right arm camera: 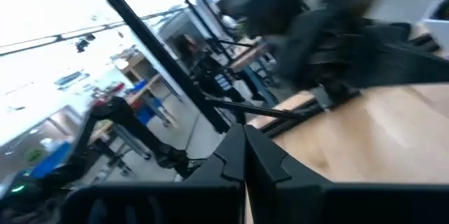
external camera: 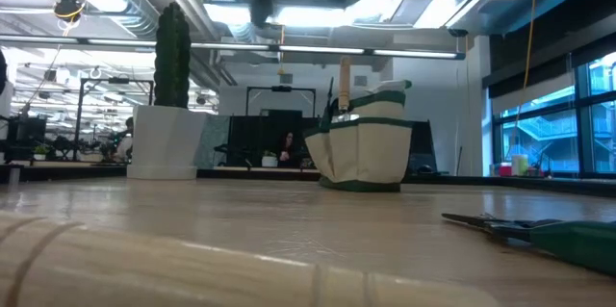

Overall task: Pick & Place Garden tools in Gardening bag
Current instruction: Adjust the gardening bag

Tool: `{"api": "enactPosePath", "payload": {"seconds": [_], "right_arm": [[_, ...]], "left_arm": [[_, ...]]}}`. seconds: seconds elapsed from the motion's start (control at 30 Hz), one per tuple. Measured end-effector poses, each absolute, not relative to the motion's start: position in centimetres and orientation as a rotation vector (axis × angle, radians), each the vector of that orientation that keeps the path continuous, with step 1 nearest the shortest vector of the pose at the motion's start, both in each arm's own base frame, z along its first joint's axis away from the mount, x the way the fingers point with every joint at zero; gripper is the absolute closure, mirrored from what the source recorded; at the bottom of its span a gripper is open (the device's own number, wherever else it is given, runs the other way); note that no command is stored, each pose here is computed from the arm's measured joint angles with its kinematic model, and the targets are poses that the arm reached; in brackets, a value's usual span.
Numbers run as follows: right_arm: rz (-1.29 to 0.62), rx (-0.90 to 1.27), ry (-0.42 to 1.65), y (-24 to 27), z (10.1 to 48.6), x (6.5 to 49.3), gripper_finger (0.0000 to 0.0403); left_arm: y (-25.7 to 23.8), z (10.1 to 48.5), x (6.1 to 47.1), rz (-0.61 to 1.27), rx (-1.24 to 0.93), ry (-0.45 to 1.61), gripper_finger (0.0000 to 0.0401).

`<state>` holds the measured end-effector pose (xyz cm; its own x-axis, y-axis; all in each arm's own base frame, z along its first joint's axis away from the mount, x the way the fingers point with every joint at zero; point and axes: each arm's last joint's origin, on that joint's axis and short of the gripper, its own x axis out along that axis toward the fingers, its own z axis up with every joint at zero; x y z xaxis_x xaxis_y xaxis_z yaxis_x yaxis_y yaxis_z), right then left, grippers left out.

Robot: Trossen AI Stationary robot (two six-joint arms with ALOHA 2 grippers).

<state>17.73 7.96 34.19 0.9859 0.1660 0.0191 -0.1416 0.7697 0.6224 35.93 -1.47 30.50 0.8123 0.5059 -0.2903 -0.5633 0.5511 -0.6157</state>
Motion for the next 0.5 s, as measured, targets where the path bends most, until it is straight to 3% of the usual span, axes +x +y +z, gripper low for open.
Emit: {"api": "enactPosePath", "payload": {"seconds": [0.13,0.27,0.37,0.5], "right_arm": [[0.262,0.677,-0.069,8.1,34.6,17.7,0.0403],[0.311,0.722,-0.19,8.0,32.7,17.4,0.0403],[0.336,0.831,-0.304,7.5,30.6,16.7,0.0403],[0.324,0.901,-0.388,6.9,28.4,15.9,0.0403]], "left_arm": [[1.0,30.7,36.3,0.433,-0.839,-0.016,0.0398],[3.4,31.2,36.3,0.325,-0.734,0.013,0.0398],[4.6,31.7,35.1,0.373,-0.667,0.053,0.0398],[6.3,31.8,31.9,0.589,-0.616,0.174,0.04]]}}
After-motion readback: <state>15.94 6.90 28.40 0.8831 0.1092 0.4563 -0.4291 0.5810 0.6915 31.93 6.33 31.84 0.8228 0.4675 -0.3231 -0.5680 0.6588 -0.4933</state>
